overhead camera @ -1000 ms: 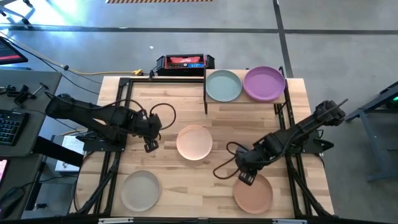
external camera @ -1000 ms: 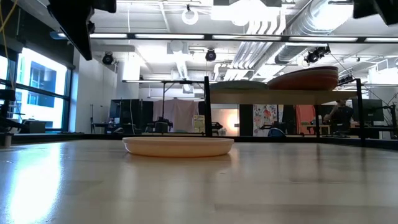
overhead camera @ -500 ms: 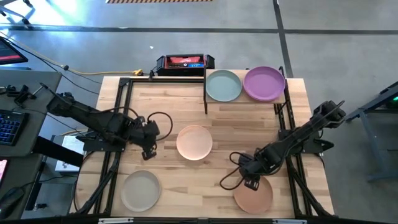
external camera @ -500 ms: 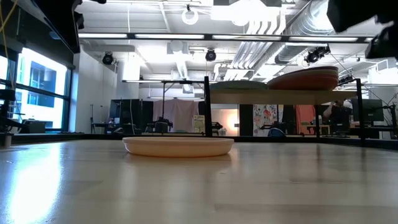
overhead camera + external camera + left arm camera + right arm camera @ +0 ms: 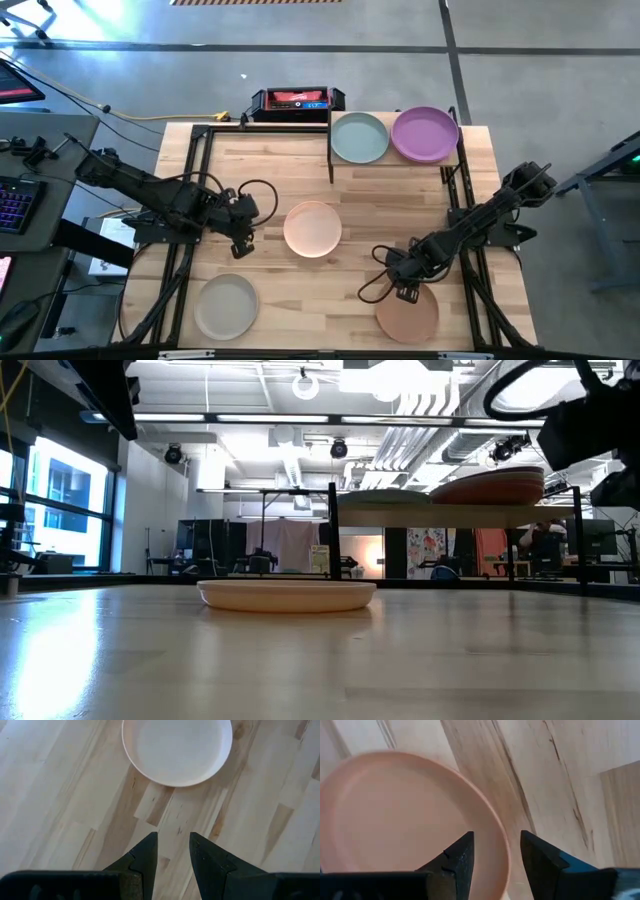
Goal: Place and stack plates onto a shelf
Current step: Stack the brown plate on top of the light blue plate on the shelf
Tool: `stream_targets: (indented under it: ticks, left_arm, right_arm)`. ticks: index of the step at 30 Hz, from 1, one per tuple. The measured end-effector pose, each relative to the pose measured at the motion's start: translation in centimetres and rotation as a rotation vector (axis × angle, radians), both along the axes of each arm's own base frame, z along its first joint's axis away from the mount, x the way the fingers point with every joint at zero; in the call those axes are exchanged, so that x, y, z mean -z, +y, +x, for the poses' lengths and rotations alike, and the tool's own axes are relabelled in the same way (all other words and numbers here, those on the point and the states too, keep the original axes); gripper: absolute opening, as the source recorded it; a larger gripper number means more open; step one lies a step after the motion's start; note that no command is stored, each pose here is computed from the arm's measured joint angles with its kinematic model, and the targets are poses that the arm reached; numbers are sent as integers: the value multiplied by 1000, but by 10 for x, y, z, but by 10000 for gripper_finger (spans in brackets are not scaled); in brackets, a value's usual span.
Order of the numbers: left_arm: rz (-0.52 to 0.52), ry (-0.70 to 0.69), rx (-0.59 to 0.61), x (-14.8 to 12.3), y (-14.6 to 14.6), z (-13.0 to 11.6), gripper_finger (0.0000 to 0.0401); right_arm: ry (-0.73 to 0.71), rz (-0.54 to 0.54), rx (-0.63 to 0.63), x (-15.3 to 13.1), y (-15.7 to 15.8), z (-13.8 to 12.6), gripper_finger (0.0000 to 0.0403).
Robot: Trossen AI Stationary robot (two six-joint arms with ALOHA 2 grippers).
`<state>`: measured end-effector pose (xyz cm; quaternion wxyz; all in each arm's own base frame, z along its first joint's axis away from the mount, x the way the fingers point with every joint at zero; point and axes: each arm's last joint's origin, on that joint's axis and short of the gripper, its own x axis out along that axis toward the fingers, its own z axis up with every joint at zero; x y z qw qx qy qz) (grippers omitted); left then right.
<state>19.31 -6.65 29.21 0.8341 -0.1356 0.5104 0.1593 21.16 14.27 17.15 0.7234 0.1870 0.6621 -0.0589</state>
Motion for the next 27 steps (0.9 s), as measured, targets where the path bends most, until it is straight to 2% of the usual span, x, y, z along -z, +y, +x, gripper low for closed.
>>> stream_targets:
  ticks: [7,20,27]
  left_arm:
    - [20,-7,-7,0,1,0,102]
    - [40,-3,24,0,1,0,102]
    - [43,-2,31,0,1,0,102]
  right_arm:
    - [-24,-14,-41,6,-1,-1,138]
    - [45,-39,-3,30,0,2,138]
    - [68,-36,53,33,1,3,130]
